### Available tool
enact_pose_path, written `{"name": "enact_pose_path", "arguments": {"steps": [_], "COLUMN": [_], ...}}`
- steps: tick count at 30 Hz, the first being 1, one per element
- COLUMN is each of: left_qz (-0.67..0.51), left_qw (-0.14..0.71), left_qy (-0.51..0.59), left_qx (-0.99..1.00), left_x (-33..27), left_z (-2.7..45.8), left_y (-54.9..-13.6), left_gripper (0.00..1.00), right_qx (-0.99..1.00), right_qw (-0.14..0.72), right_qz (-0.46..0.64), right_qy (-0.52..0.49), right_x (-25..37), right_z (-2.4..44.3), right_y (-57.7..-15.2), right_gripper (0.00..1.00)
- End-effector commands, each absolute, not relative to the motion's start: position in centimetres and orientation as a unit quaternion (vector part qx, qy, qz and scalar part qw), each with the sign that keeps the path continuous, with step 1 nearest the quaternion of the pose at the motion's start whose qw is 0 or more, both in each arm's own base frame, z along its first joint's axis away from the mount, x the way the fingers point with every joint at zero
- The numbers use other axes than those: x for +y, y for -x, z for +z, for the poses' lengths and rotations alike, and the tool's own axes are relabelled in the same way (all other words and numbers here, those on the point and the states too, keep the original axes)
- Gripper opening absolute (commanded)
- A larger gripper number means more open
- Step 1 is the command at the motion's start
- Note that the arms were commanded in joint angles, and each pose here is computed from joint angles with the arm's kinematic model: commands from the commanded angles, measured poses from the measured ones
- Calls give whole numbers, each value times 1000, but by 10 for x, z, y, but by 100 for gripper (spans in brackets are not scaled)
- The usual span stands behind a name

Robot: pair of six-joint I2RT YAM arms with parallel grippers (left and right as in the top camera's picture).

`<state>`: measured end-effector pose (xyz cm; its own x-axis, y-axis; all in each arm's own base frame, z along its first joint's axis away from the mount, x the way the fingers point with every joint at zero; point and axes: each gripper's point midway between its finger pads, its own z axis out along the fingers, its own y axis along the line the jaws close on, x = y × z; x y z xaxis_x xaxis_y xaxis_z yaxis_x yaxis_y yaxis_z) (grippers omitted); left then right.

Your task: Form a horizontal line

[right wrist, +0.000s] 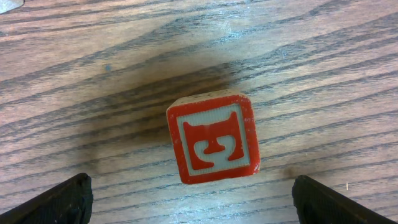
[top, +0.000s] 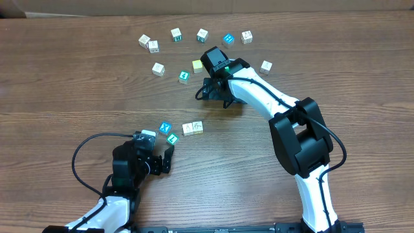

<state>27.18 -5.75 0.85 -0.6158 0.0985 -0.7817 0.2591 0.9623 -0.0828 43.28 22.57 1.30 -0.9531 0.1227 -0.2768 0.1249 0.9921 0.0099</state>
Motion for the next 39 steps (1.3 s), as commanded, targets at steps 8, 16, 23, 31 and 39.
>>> {"name": "enact_pose_path", "arguments": {"steps": [8, 16, 23, 31, 39], "left_qz": [-90, -92, -90, -83, -78], "left_qw": [440, 446, 445, 442, 458], "left_qy": [-62, -59, -63, -59, -70], "left_qx": [891, 889, 889, 891, 883], "left_x": [-49, -48, -48, -45, -44], "left_z": [11, 14, 18, 20, 31], "left_y": [-264, -259, -254, -247, -244], "left_gripper": [100, 100, 99, 100, 100], "right_qx": [988, 988, 988, 988, 988], "right_qw": [141, 141, 141, 141, 141], "right_qz": [-9, -9, -9, -9, -9], "right_qy": [-65, -65, -65, -65, -65], "right_x": [222, 222, 222, 222, 222], "right_z": [10, 10, 10, 10, 10], "right_y": [-434, -434, -434, -434, -434], "right_gripper": [100, 100, 100, 100, 100]}}
